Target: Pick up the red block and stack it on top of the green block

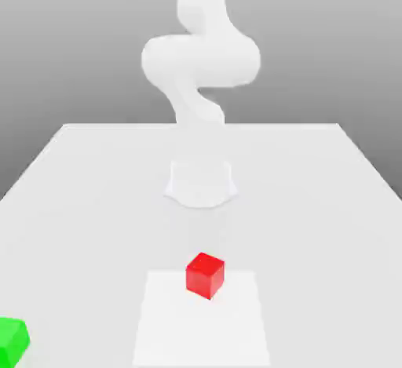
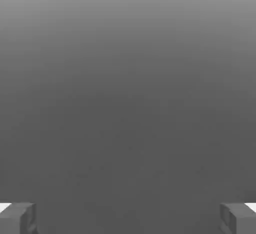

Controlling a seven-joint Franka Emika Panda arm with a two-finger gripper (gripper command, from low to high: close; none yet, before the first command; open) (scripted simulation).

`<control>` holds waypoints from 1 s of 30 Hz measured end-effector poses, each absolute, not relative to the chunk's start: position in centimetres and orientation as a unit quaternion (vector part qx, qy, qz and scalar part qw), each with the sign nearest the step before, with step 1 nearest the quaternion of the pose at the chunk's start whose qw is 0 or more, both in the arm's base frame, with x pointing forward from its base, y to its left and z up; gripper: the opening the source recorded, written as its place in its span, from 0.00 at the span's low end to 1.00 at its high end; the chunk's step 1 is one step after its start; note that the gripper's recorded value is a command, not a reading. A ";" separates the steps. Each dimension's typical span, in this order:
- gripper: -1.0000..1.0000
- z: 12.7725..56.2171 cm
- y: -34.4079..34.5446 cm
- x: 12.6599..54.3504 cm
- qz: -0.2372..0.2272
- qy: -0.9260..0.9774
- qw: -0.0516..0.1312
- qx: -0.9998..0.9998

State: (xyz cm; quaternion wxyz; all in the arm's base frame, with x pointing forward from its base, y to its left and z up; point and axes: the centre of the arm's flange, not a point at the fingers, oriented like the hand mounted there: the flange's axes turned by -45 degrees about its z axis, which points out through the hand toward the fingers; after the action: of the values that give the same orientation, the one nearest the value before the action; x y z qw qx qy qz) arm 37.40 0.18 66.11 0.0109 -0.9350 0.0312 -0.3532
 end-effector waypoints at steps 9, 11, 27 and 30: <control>0.50 43.7 0.6 42.1 -0.191 0.144 0.026 -0.971; 0.50 38.6 0.6 41.4 -0.152 0.171 0.024 -0.973; 0.00 14.5 0.8 34.0 0.000 0.277 0.000 -0.961; 0.00 14.5 0.8 34.1 -0.001 0.277 0.001 -0.961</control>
State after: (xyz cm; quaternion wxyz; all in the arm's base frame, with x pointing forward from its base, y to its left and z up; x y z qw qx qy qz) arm 34.06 0.76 14.50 0.0006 -0.9609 0.2769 -0.0010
